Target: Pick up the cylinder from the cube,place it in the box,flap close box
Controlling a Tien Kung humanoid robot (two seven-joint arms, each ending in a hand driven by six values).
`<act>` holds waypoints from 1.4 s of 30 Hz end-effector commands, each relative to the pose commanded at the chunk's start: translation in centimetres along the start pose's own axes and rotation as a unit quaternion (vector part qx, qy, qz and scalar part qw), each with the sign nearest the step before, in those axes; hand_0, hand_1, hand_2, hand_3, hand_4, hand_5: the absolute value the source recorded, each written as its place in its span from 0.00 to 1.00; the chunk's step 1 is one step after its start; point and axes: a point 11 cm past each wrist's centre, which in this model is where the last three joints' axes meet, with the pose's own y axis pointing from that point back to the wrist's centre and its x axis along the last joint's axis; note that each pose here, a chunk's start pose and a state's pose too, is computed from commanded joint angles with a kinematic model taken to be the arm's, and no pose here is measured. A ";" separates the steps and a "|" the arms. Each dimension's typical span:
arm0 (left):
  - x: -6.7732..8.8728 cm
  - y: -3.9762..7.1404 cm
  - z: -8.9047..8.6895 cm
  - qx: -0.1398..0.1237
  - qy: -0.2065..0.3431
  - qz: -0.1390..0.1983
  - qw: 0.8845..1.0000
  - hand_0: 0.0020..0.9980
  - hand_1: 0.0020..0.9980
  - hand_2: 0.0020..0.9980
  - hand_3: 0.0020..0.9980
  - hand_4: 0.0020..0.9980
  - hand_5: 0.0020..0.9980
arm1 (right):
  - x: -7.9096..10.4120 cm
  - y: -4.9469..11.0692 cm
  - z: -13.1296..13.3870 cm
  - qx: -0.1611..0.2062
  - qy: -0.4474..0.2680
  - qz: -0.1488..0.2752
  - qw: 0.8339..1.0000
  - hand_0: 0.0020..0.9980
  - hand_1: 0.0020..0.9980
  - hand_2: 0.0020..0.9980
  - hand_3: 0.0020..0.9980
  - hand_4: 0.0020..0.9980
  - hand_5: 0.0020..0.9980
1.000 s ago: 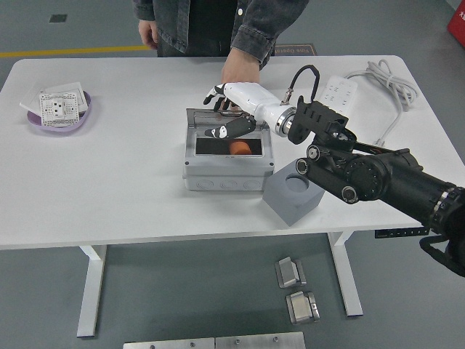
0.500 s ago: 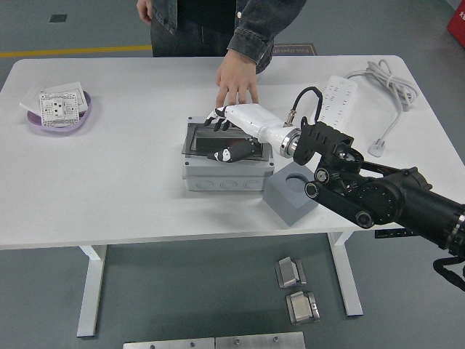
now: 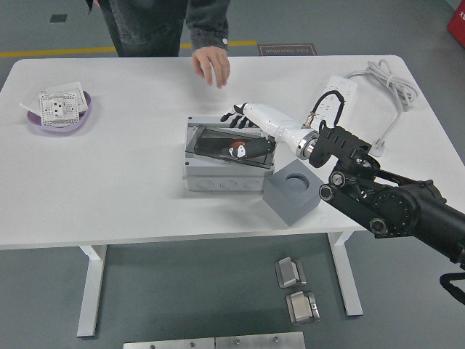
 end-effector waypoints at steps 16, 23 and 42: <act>0.1 0.0 -0.2 0.003 -0.003 0.001 1.000 0.68 0.71 0.64 0.78 0.71 0.24 | 2.2 7.7 4.6 -0.018 -0.206 0.124 0.971 0.53 0.55 0.63 0.75 0.87 0.43; 0.1 0.0 -0.1 0.002 -0.006 0.002 1.000 0.68 0.71 0.64 0.78 0.71 0.24 | -0.5 11.5 8.3 -0.054 -0.376 0.168 0.910 0.54 0.55 0.63 0.74 0.87 0.44; -0.2 0.0 -0.2 0.002 -0.003 -0.001 1.000 0.69 0.70 0.64 0.78 0.71 0.24 | -3.2 12.1 6.3 -0.028 -0.661 0.099 0.743 0.58 0.58 0.62 0.70 0.89 0.51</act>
